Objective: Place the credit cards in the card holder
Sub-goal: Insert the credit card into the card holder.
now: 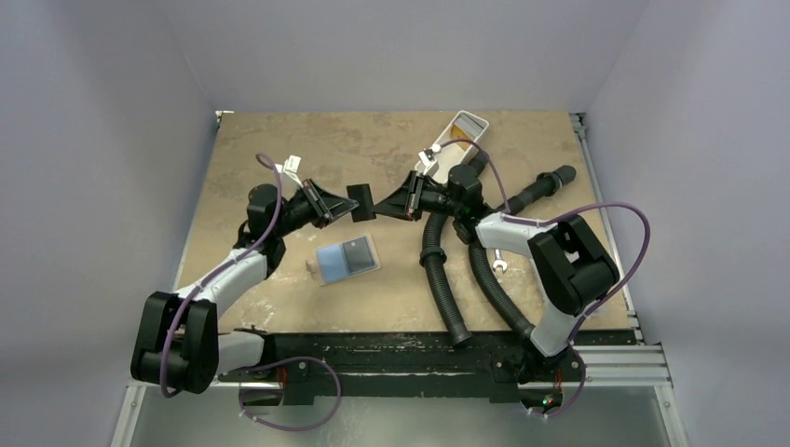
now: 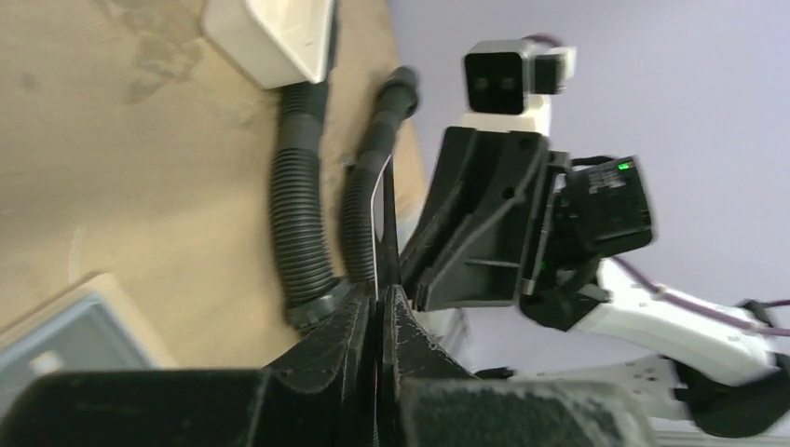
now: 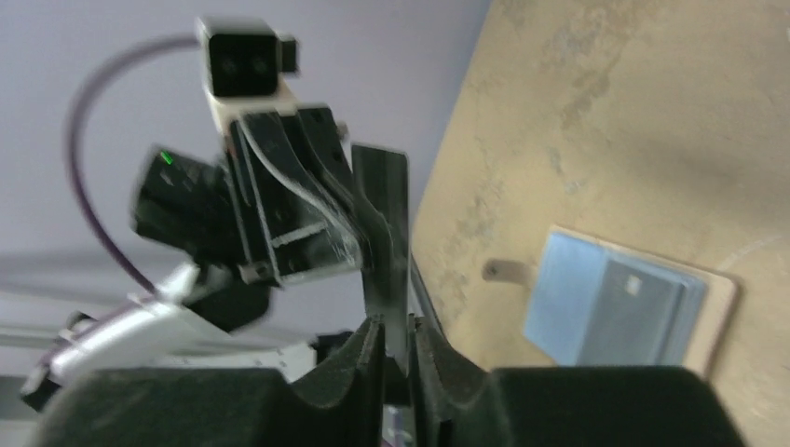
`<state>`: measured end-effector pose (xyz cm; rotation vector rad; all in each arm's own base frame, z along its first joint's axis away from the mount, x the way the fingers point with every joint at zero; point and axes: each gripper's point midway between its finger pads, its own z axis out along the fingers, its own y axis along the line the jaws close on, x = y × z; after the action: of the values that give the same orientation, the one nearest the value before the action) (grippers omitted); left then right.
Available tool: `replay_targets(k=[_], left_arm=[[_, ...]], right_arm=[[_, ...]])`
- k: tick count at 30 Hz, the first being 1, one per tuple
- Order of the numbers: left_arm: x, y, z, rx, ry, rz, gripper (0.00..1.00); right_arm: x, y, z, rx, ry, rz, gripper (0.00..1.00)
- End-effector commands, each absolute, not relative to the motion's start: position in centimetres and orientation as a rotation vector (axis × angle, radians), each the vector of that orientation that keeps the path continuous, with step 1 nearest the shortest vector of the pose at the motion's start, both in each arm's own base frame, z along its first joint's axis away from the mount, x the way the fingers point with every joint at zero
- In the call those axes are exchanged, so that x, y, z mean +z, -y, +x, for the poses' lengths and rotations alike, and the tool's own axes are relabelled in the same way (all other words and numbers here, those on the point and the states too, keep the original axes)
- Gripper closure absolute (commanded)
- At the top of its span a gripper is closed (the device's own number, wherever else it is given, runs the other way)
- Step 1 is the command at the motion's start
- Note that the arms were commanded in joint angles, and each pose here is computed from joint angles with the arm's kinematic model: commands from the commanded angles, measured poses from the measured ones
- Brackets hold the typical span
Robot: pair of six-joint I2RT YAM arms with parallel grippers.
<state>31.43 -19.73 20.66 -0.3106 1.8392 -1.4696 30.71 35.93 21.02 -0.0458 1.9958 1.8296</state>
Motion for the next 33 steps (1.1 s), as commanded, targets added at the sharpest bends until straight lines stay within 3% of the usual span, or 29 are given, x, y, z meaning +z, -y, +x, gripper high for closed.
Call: replay_targets(k=[1,3,8,19,33], left_arm=[[13.4,17.3,29.4,-1.133,-2.295,-0.224,1.0],[11.4,16.2,27.7,-1.037,-2.438,-0.188,1.0],[8.8,14.2,24.7,-0.909,-2.629,-0.246,1.0],[6.1,13.1,24.0,-0.926,-2.759,-0.349,1.0],[6.2,13.7,25.1,-1.004,-2.677,-0.302,1.0]], right_arm=[[18.1,-36.3,30.5,1.644,-2.088,-0.307,0.68],[14.9,-36.6,30.1,1.514,-2.234,-0.413,0.57],[11.5,-38.1,29.6,1.287,-2.334,-0.652,0.55],[6.1,-38.8,30.0,1.267,-2.455,-0.665,0.88],[1.8,-37.3,31.3,1.091,-2.58,-0.569,1.0]])
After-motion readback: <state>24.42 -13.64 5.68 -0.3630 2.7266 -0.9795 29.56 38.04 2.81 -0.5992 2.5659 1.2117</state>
